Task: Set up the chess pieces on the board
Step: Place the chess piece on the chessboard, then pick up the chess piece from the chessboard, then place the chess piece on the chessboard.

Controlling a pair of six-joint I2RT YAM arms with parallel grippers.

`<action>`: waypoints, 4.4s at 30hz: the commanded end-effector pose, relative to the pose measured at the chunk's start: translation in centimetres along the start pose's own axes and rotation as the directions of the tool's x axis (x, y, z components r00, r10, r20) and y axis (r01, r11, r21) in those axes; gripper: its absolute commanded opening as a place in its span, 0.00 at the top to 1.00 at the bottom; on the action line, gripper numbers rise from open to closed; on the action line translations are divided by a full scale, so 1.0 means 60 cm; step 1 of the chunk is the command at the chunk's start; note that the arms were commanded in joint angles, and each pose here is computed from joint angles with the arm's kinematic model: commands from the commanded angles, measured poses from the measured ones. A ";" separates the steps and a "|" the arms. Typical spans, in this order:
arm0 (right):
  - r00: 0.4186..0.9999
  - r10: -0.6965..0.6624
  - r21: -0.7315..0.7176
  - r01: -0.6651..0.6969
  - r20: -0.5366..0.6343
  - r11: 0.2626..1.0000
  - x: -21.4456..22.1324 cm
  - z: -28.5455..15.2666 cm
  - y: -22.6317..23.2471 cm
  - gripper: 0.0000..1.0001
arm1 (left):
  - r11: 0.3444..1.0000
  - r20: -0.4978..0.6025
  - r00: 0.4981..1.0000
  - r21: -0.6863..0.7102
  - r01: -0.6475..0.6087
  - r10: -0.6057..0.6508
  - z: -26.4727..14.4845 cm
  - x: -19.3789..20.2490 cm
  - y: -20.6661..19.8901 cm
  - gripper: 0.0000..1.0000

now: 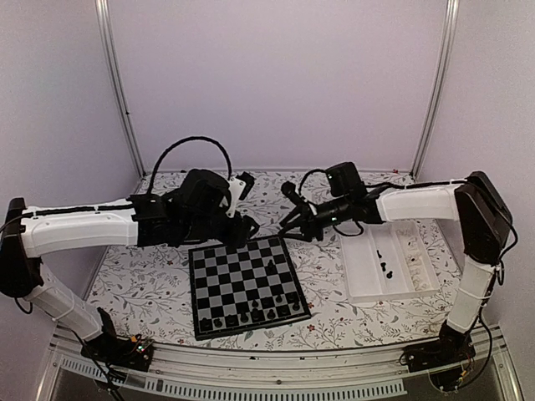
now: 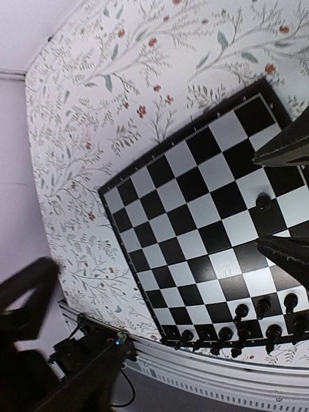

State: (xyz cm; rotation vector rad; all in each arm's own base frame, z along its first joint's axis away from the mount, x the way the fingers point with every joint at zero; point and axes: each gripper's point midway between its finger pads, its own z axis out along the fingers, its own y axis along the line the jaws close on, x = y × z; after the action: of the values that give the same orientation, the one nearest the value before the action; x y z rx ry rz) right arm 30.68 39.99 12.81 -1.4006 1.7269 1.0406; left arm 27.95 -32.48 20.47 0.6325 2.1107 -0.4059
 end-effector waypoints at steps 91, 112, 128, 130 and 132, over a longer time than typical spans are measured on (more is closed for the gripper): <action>0.999 0.020 0.277 -0.031 0.043 0.960 0.033 -0.324 -0.048 0.32 | 0.985 -0.670 0.732 0.170 -0.006 0.120 0.020 0.317 -0.093 0.97; 0.999 0.021 0.269 -0.033 0.046 0.963 0.032 -0.324 -0.046 0.31 | 0.986 -0.693 0.710 0.169 -0.005 0.122 0.021 0.342 -0.096 0.84; 0.991 0.122 0.630 -0.125 0.048 0.767 0.022 -0.471 -0.102 0.01 | 0.989 -0.452 0.882 0.119 -0.092 0.136 0.006 0.166 -0.083 0.65; 0.989 0.147 0.638 -0.110 -0.006 0.762 0.037 -0.479 -0.089 0.03 | 0.991 -0.386 0.914 0.094 -0.092 0.122 0.013 0.130 -0.077 0.65; 0.966 0.238 0.661 -0.114 -0.100 0.741 0.077 -0.485 -0.088 0.15 | 0.994 -0.334 0.938 0.080 -0.074 0.097 0.020 0.101 -0.074 0.64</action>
State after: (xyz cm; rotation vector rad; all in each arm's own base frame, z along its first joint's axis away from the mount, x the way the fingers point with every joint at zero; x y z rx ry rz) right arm 35.43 14.14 23.01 -0.9106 1.9245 0.4437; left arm 20.16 -33.90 11.55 0.9750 2.5320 -0.3329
